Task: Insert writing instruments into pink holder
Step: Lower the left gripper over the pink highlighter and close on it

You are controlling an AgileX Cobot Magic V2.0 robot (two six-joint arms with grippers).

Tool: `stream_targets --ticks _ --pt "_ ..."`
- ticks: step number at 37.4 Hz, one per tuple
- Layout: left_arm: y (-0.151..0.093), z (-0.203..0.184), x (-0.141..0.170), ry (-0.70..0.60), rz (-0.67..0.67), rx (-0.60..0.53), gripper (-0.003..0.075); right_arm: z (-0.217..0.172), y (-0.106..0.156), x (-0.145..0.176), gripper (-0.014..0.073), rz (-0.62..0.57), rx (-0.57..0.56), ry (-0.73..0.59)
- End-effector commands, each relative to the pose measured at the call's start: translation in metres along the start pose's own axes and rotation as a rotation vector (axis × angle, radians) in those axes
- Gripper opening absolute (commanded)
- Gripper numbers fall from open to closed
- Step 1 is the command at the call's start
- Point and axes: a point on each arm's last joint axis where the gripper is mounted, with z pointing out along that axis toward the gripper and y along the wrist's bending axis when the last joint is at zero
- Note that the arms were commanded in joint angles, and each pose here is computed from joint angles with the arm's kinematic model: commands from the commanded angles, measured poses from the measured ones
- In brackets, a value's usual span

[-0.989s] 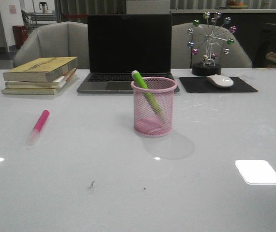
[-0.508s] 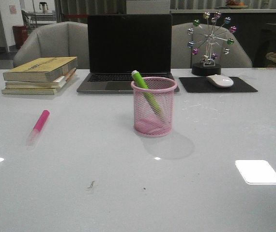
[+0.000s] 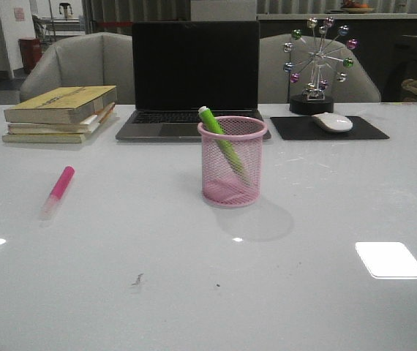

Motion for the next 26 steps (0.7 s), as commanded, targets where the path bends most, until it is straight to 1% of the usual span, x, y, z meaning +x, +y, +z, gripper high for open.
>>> stream_targets --ticks 1,8,14,20,26 --pt "-0.001 0.014 -0.016 -0.046 0.004 0.004 0.0332 -0.004 -0.002 -0.013 0.0416 -0.005 0.017 -0.089" --pt "0.003 0.072 -0.001 0.074 -0.014 0.006 0.0332 -0.004 -0.002 -0.011 0.0416 -0.005 0.015 -0.068" --pt "0.006 0.113 0.014 0.147 -0.023 0.003 0.0332 -0.004 -0.002 -0.010 0.0416 -0.005 0.015 -0.061" --pt "0.009 0.140 0.027 0.148 -0.027 -0.008 0.0332 -0.004 -0.002 -0.010 0.0416 -0.005 0.015 -0.061" --pt "0.010 0.161 0.044 0.206 -0.062 -0.001 0.0332 -0.003 -0.002 -0.009 0.0416 -0.005 0.014 -0.052"
